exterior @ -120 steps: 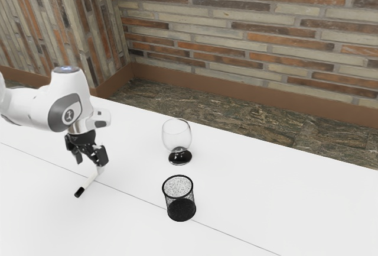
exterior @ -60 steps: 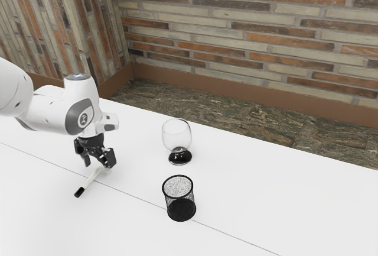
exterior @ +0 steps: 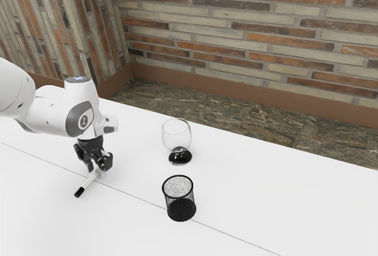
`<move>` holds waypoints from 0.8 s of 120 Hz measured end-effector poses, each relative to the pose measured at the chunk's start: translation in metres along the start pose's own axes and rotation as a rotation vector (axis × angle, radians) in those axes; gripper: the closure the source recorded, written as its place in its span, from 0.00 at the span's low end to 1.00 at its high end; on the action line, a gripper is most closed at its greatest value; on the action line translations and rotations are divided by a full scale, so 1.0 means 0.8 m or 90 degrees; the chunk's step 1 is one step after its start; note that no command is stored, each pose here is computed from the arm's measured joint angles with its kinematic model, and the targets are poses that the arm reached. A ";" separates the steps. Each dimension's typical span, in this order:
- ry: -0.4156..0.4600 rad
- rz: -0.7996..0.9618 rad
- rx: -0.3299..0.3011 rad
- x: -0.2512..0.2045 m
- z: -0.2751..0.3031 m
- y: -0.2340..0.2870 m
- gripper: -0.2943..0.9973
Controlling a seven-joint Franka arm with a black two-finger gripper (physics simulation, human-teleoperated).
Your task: Put the marker into the pen holder.
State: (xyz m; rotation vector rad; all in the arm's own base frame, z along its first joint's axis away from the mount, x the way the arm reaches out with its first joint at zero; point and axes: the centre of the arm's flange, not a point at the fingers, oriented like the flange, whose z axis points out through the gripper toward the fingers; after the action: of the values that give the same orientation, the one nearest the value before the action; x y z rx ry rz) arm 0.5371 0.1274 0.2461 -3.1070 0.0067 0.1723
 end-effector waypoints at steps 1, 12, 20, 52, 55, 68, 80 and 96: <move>0.000 0.000 0.000 0.000 0.000 0.000 0.50; 0.003 0.000 0.000 0.002 -0.002 0.000 0.60; 0.004 0.000 0.001 0.003 -0.004 -0.001 0.65; 0.002 -0.002 0.002 0.003 0.002 -0.001 0.74; 0.002 -0.002 0.002 0.003 0.003 -0.001 0.74; 0.002 -0.003 0.002 0.004 0.004 -0.001 0.74; 0.010 -0.003 0.003 0.005 -0.002 0.001 0.75; 0.086 0.006 0.006 0.006 -0.062 0.012 0.75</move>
State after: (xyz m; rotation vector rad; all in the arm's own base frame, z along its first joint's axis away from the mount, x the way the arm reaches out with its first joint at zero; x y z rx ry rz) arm 0.5473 0.1167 0.2948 -3.1036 0.0260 -0.0365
